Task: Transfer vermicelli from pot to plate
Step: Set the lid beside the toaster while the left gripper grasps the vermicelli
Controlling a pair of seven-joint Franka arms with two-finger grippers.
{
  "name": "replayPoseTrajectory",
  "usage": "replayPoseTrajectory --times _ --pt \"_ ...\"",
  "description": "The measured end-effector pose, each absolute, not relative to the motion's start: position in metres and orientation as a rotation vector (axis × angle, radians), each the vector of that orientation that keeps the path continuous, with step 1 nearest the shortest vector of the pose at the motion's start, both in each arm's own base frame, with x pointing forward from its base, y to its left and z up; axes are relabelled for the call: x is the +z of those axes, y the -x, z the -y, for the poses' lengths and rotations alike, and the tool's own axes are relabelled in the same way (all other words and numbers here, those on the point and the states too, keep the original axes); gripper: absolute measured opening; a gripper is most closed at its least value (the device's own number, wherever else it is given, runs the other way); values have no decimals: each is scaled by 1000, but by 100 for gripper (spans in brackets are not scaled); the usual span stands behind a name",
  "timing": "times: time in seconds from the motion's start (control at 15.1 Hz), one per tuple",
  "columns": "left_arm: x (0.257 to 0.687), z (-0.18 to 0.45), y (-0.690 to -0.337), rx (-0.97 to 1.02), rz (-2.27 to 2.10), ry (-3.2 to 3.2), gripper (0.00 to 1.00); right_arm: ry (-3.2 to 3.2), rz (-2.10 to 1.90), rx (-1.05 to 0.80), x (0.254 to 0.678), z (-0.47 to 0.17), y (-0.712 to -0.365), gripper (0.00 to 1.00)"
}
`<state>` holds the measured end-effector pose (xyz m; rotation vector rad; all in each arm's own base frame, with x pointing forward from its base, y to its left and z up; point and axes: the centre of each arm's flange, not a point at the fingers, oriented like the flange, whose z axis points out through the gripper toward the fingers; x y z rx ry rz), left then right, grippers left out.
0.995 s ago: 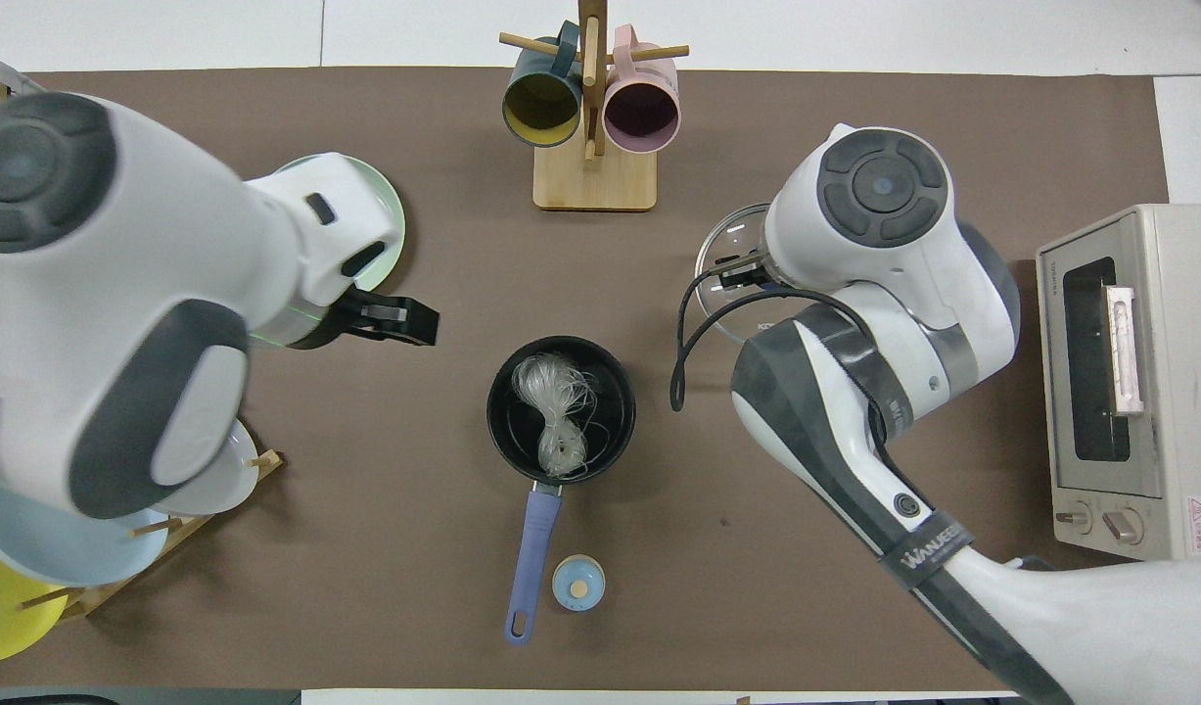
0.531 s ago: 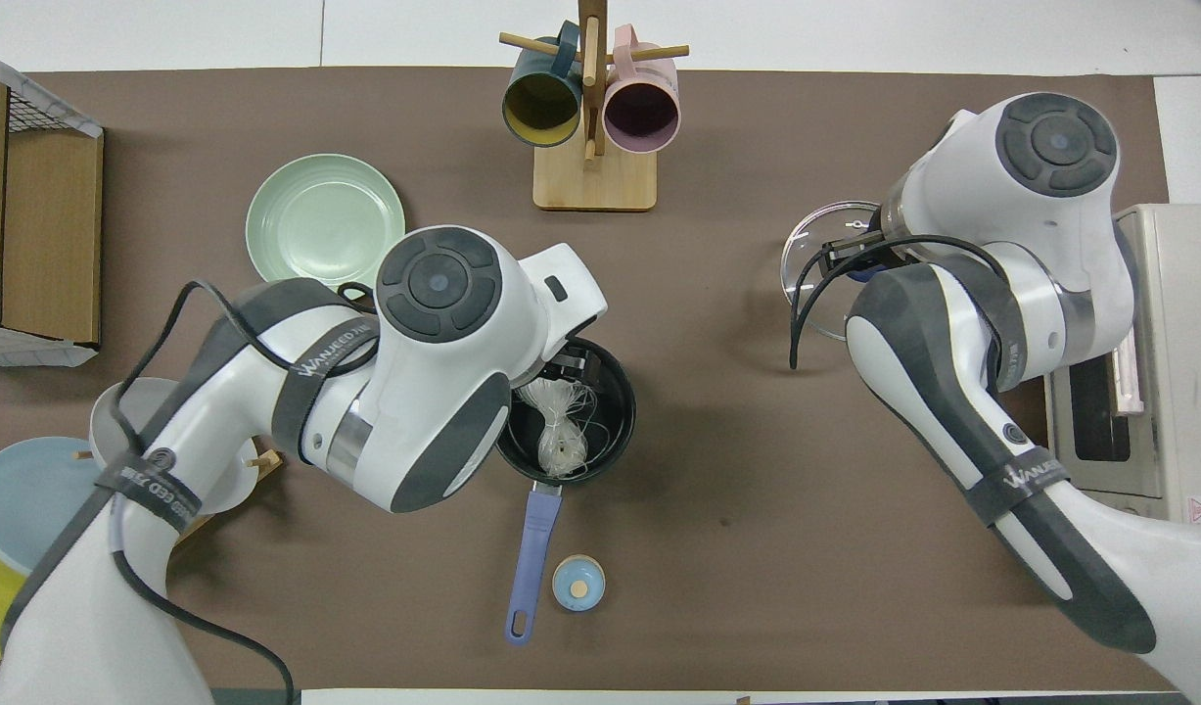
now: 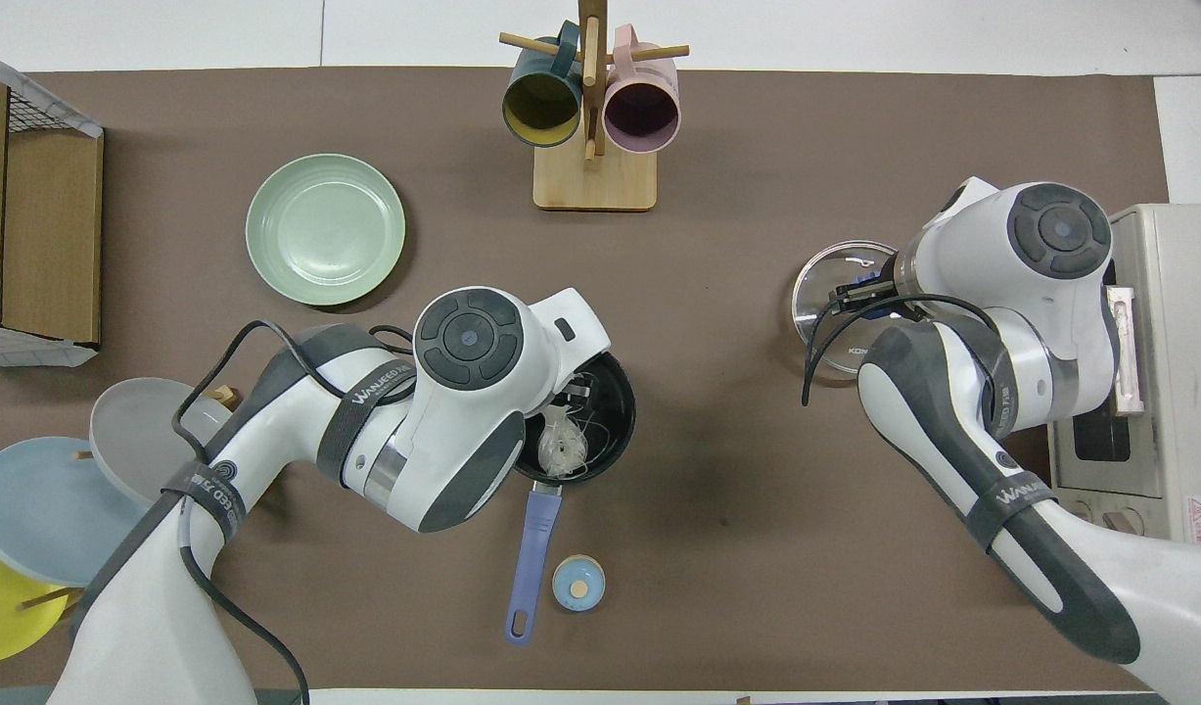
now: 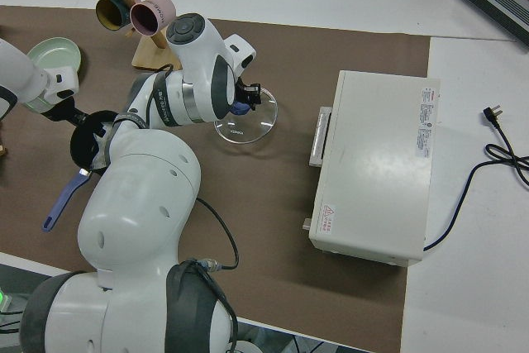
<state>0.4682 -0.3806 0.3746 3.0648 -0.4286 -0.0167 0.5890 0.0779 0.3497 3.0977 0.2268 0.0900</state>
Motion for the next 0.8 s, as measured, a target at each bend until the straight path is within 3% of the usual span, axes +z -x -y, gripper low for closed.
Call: replayPoseTrajectory --times 0.46,0.73,0.8 --pt "345 398 -447 -40 350 -3081 100 -3093 -215 108 331 -69 -565 70" --pt "327 404 -446 -42 325 -3081 100 -3091 -214 126 338 -69 -565 100" --pt "325 404 -446 -45 324 -3082 100 -3090 -212 122 340 -68 -566 100"
